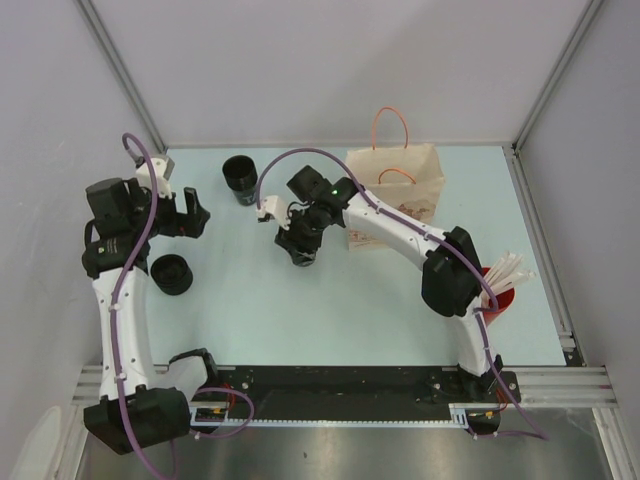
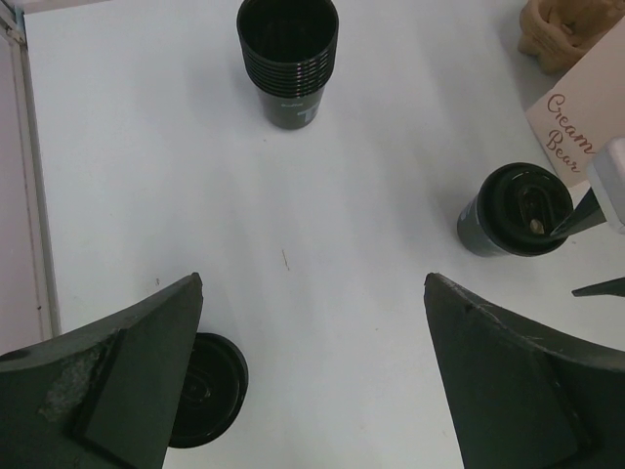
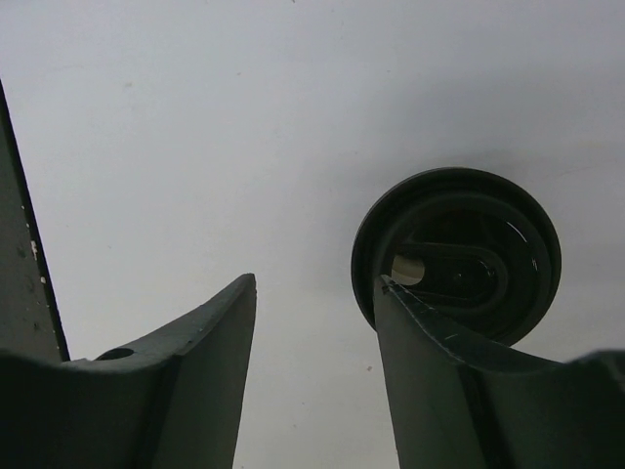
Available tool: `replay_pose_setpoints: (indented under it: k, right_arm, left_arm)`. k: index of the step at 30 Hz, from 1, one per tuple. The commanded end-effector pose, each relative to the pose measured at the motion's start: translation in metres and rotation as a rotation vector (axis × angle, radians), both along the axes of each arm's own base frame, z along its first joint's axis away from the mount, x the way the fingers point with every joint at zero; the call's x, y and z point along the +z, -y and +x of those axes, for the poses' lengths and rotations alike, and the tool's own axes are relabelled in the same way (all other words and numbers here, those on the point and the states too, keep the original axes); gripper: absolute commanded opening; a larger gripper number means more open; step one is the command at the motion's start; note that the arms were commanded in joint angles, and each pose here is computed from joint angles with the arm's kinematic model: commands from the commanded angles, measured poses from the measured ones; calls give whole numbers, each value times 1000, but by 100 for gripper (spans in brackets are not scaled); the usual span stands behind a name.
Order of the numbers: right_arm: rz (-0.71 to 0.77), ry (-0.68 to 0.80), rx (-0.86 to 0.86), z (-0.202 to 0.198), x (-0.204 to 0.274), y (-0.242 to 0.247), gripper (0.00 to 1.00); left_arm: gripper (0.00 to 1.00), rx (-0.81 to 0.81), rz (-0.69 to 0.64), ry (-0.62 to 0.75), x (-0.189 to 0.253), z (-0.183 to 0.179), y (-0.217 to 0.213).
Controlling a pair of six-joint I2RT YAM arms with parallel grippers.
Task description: Pack the takeout coffee
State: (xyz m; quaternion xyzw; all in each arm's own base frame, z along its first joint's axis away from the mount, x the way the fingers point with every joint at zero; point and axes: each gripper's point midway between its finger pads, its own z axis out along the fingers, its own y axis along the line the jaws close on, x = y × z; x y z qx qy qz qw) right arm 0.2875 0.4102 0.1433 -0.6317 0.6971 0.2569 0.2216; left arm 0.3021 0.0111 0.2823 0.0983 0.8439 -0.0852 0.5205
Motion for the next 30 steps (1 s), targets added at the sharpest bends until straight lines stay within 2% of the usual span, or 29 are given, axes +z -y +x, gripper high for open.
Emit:
replay_pose_setpoints:
  k: [1, 10, 18, 25, 30]
  right_arm:
    - [4, 43, -39, 14, -1, -3, 54]
    - [-5, 77, -42, 20, -9, -6, 49]
    - [96, 39, 20, -3, 26, -12, 49]
    - [104, 113, -34, 15, 30, -14, 47]
    - [101, 114, -108, 25, 27, -15, 46]
  left_arm:
    - [99, -5, -26, 61, 13, -1, 4]
    - [99, -4, -27, 69, 11, -3, 4]
    - [99, -4, -31, 69, 10, -2, 4]
    - [100, -5, -31, 70, 10, -2, 4]
    - [100, -1, -37, 65, 8, -2, 4]
